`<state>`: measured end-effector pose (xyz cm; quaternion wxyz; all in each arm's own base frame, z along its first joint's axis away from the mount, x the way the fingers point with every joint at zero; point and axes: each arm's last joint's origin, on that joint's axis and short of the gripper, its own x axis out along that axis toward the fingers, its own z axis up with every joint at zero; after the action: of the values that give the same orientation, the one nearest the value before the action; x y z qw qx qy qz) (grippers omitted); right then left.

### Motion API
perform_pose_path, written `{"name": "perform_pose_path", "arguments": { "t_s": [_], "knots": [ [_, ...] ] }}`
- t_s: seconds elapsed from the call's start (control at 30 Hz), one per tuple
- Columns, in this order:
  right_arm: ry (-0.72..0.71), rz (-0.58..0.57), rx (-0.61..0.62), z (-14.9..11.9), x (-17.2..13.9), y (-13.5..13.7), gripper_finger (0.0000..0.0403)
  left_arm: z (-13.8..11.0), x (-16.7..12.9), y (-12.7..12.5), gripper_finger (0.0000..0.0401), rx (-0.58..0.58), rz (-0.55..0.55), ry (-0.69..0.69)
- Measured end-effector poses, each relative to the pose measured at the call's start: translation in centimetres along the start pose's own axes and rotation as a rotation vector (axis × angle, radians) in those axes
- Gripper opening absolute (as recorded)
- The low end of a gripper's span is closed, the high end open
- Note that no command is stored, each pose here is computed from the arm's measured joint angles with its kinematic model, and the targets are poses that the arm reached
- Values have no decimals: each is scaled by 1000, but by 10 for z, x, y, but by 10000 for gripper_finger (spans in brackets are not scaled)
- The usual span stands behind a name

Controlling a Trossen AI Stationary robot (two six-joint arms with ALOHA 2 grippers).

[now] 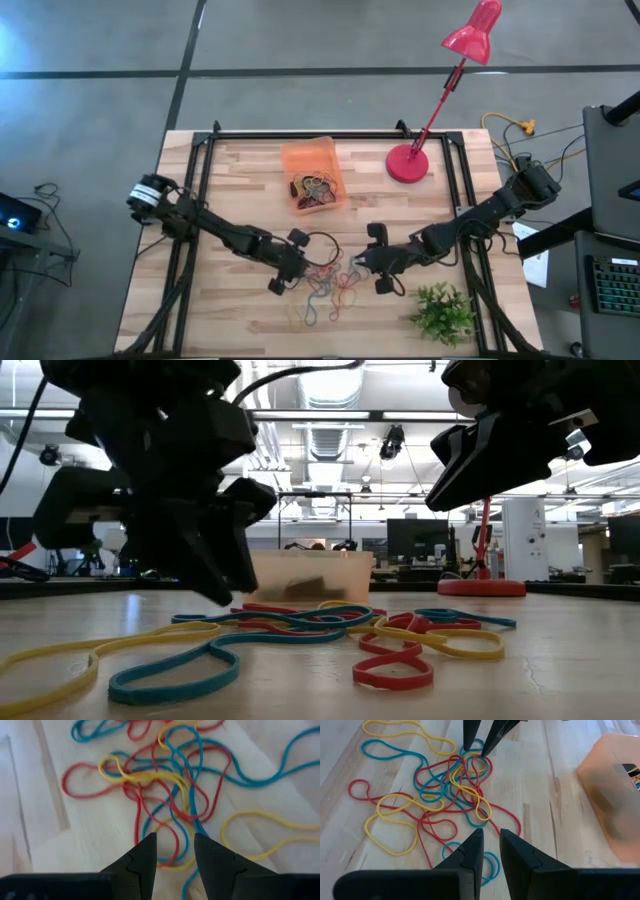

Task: Pick and place rubber bands into bin
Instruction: Put the red rubber band into the orange bin

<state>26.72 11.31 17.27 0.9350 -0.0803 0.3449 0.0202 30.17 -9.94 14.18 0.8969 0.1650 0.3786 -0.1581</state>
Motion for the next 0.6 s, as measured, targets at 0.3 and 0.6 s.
{"name": "perform_pose_path", "arguments": {
  "t_s": [0.3,0.6],
  "knots": [
    [-9,1,4,0,0,0,52,0,3,1,115,-3,8,2],
    [-12,1,4,1,0,0,52,0,3,3,115,-9,17,-12]
  ]
}}
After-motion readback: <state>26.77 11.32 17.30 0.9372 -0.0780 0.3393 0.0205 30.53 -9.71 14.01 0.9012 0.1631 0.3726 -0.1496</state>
